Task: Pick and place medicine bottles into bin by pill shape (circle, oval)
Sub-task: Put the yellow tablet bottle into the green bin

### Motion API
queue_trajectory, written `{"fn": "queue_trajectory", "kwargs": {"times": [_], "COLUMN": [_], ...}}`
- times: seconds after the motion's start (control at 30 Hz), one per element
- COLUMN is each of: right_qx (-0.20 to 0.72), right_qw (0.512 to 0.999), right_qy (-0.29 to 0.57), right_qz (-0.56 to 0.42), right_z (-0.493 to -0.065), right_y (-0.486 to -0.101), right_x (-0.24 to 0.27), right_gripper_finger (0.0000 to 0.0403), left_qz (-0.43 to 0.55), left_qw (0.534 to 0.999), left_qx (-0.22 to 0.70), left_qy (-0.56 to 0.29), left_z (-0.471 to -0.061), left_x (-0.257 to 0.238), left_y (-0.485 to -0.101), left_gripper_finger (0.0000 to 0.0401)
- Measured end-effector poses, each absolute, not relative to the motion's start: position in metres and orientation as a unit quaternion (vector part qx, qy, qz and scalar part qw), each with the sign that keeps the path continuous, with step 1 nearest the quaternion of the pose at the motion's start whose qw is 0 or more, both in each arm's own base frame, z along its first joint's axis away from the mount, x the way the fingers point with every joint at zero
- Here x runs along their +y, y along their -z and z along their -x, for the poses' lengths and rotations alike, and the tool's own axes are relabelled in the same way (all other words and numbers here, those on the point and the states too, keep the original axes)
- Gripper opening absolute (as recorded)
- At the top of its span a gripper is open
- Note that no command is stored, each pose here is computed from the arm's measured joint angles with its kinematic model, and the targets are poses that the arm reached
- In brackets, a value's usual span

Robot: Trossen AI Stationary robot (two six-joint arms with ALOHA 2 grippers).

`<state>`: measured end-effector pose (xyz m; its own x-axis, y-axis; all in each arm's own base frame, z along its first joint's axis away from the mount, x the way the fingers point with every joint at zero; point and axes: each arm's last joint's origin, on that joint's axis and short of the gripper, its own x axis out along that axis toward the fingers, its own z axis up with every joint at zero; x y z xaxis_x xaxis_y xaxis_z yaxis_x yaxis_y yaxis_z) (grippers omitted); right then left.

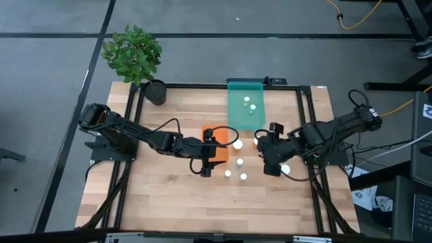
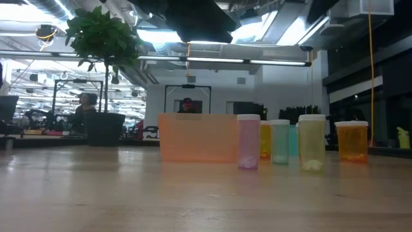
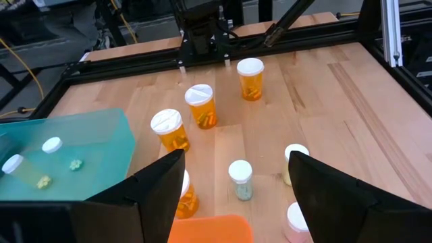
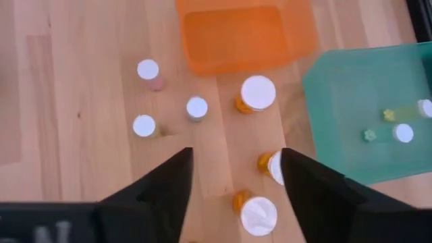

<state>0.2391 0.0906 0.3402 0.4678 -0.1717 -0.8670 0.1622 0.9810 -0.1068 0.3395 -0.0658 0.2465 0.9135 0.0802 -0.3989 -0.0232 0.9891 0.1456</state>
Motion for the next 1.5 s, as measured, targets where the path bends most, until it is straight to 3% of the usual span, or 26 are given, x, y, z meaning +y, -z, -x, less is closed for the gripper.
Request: {"fn": "queue_trajectory", "kwargs": {"times": [0.2, 0.47, 0.83, 1.2, 1.5], "right_qx": [0.515, 0.594, 0.625, 0.588, 0.579], "right_qw": [0.848, 0.800, 0.766, 0.792, 0.801], "right_qy": [0.125, 0.011, -0.042, -0.075, -0.032], "right_qz": [-0.030, 0.085, 0.141, 0.142, 0.149], "right_z": [-0.259, -0.278, -0.291, -0.290, -0.295], "right_y": [-0.323, -0.281, -0.234, -0.191, -0.182], "right_x": [0.099, 0.131, 0.163, 0.158, 0.143], "right_gripper_finger": [0.0272, 0.0275, 0.0275, 0.0275, 0.0275], "left_qz": [-0.069, -0.069, -0.069, -0.069, -0.069], "left_qw": [0.976, 0.976, 0.976, 0.976, 0.976], "left_qx": [0.206, 0.206, 0.206, 0.206, 0.206], "left_qy": [-0.026, -0.026, -0.026, -0.026, -0.027], "left_z": [-0.340, -0.339, -0.339, -0.340, -0.340], "left_x": [-0.066, -0.066, -0.066, -0.066, -0.066], "left_y": [-0.246, -0.246, -0.246, -0.246, -0.247], "left_gripper_finger": [0.0257, 0.0257, 0.0257, 0.0257, 0.0257]}}
